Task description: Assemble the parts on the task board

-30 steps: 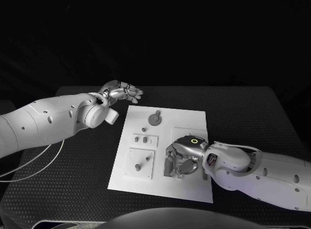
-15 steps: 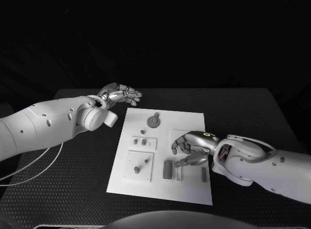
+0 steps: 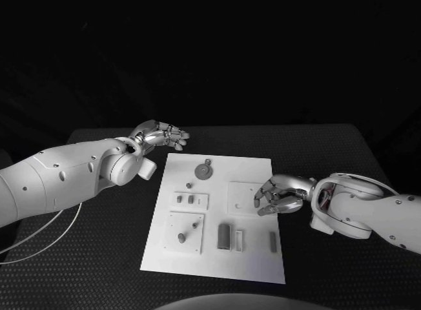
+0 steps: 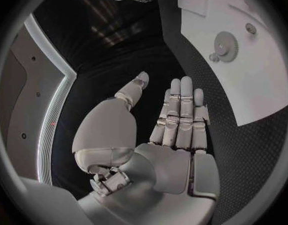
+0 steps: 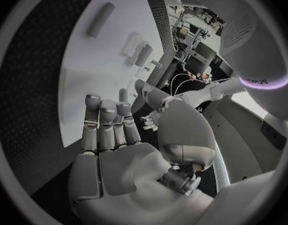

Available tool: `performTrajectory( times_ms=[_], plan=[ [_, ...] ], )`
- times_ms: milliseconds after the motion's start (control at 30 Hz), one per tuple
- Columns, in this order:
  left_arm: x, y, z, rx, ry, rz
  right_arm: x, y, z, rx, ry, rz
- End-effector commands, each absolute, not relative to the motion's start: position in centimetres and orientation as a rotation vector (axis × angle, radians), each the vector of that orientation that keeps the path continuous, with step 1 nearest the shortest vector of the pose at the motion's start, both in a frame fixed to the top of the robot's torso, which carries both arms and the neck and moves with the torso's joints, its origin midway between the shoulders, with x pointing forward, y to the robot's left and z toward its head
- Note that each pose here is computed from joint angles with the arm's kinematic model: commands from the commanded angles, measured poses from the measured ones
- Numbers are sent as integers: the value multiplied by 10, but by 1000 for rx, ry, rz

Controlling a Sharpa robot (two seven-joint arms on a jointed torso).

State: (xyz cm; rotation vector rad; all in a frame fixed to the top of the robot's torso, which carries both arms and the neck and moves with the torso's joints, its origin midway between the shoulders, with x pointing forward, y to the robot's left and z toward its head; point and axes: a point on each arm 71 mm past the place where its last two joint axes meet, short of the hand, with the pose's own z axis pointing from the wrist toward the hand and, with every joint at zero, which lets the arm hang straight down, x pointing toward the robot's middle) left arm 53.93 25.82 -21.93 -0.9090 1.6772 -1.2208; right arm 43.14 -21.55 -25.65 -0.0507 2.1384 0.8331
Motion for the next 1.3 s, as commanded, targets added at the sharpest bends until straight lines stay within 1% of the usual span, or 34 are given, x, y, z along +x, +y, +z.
performTrajectory(
  times_ms=[33,100,167,267,333,433,533,667,867,1067,1300],
  plan=[
    [539,257,-219,-902,1679,-1244,421,-225,-268,-95,2435,602],
    [539,257,-219,-902,1680,-1245,418,-220,-266,-183,2404,553],
    [539,257,-219,-902,1680,-1245,415,-215,-265,-201,2405,529],
    [539,256,-219,-900,1680,-1247,413,-215,-263,-179,2392,509],
    [539,255,-219,-900,1682,-1249,415,-219,-262,-125,2361,468],
    [539,253,-219,-898,1686,-1252,413,-225,-264,-52,2401,429],
    [539,253,-219,-897,1685,-1251,410,-226,-265,20,2447,429],
    [539,255,-219,-899,1684,-1247,407,-224,-264,39,2422,439],
    [539,255,-219,-899,1685,-1247,406,-228,-265,53,2433,394],
    [539,255,-219,-900,1685,-1246,401,-230,-271,72,2487,354],
    [538,254,-219,-900,1686,-1247,395,-227,-283,99,2497,342]
  ],
)
